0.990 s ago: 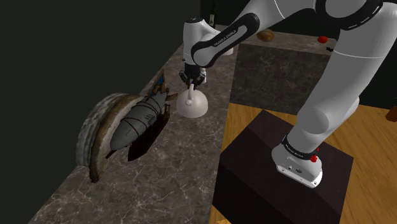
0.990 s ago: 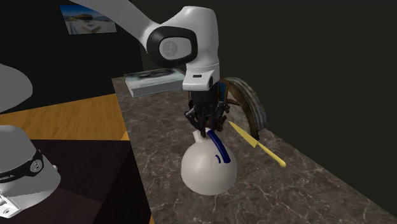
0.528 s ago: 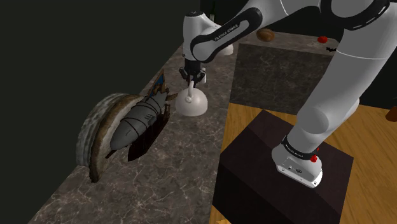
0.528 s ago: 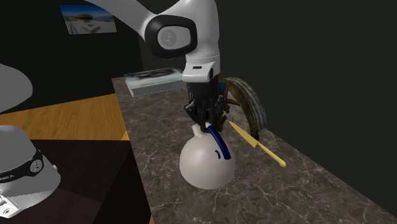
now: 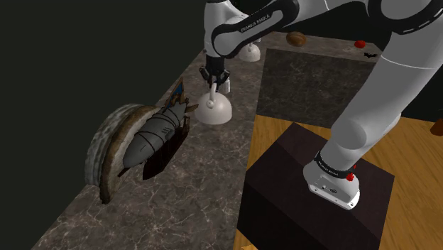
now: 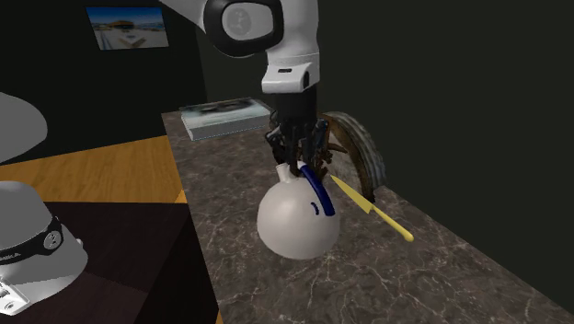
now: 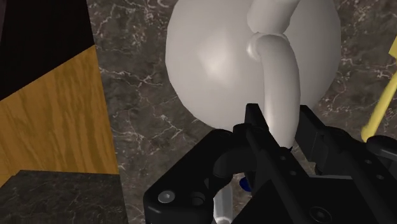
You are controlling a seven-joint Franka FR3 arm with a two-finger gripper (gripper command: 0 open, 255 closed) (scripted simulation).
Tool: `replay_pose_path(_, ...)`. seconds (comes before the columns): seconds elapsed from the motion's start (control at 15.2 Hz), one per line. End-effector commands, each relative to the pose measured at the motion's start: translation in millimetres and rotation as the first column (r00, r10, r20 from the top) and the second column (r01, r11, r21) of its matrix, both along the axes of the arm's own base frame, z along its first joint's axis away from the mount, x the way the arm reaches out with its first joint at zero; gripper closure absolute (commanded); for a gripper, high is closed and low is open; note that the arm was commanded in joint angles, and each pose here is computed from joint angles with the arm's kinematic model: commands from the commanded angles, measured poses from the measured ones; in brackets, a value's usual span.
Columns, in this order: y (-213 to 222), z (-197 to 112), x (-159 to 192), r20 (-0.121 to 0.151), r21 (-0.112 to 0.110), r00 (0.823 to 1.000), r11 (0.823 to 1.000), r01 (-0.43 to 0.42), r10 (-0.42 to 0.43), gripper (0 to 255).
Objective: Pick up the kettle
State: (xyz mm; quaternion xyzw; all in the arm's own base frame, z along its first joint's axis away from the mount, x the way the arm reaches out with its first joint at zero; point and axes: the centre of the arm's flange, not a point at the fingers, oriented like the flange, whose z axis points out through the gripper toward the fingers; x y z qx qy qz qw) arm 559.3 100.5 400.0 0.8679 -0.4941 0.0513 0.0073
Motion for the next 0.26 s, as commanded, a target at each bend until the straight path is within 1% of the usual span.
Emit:
replay_pose_path(0.0, 0.4, 11.0, 0.2, 0.001, 0.0, 1.0, 1.0, 0.0, 0.0, 255)
replay_pose_path(0.07, 0.4, 16.2, 0.2, 0.001, 0.0, 1.0, 1.0, 0.0, 0.0, 255)
replay_pose_path(0.2, 0.4, 17.0, 0.2, 0.001, 0.0, 1.0, 1.0, 0.0, 0.0, 255)
